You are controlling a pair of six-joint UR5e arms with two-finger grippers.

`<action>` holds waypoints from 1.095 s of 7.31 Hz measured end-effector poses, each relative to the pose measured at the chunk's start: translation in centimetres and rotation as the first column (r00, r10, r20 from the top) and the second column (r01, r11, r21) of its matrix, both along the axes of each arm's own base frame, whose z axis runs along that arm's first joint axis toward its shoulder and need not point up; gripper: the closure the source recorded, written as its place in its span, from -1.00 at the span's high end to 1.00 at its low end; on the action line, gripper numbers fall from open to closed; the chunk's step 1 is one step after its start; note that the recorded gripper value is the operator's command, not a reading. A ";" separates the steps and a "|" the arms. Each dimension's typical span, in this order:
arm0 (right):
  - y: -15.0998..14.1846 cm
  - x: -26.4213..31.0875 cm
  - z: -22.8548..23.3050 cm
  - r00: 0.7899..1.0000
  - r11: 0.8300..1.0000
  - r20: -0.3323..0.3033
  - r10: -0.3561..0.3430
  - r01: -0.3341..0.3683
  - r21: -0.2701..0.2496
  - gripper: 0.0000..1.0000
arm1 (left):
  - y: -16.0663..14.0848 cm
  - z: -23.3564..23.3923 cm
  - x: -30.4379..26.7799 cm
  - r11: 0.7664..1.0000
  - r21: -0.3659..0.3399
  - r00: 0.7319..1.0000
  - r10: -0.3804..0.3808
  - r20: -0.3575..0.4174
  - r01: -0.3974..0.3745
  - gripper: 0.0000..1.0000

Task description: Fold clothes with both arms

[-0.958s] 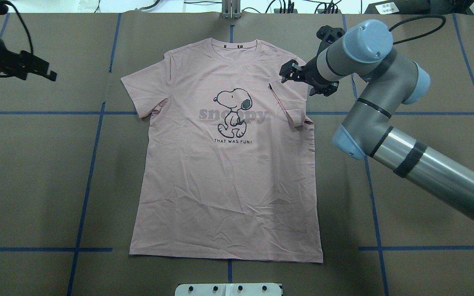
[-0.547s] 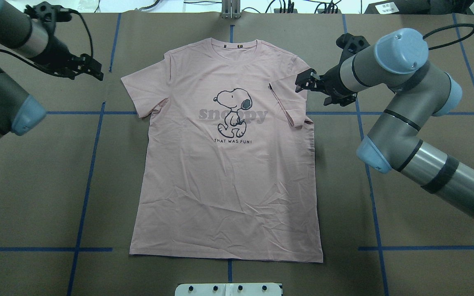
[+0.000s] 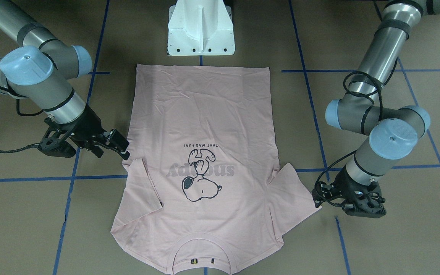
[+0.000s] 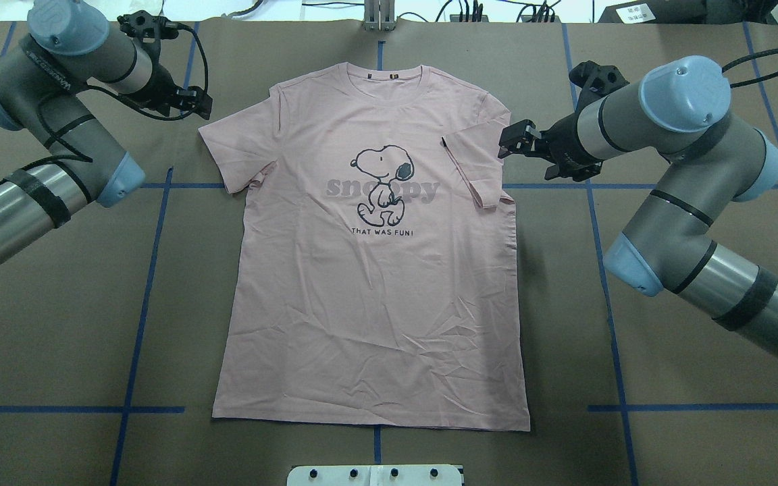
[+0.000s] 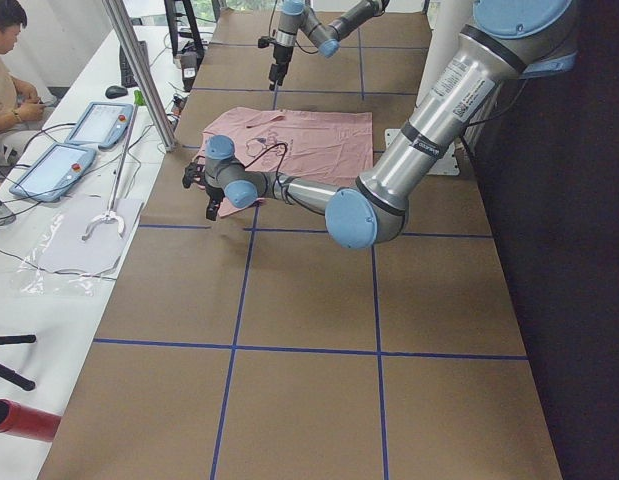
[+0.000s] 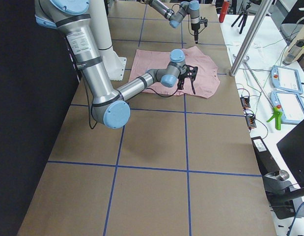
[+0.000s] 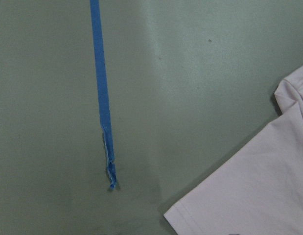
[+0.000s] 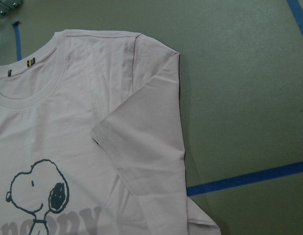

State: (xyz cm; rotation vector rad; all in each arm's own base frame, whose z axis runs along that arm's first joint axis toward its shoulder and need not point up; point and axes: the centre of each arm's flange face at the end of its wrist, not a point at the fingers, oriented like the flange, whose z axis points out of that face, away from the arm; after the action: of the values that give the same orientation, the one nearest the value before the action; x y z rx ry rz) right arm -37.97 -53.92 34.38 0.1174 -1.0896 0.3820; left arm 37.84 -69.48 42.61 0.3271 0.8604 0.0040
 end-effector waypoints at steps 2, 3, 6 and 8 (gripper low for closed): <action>0.1 0.2 0.4 1.000 1.000 -0.004 0.004 -0.004 -0.002 1.00 | 0.0 0.3 1.0 1.000 0.002 1.000 0.002 0.010 -0.002 0.40; 0.2 0.3 0.6 1.000 1.000 -0.007 0.005 -0.005 -0.003 1.00 | 0.0 0.3 1.7 1.000 0.006 1.000 0.003 0.013 -0.003 0.41; 0.3 0.5 1.1 1.000 1.000 -0.015 0.007 -0.007 -0.004 1.00 | -0.1 1.0 3.1 1.000 0.007 1.000 0.011 0.019 -0.011 0.06; 0.3 0.3 1.3 1.000 1.000 -0.017 0.005 -0.005 -0.006 1.00 | 0.1 1.2 3.5 1.000 0.007 1.000 0.016 0.021 -0.016 -0.99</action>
State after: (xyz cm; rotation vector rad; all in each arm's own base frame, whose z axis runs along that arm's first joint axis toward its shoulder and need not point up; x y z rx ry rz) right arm -37.63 -53.62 35.67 0.1175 -1.0710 0.3878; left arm 41.37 -69.38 43.82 0.3268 0.8426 0.0252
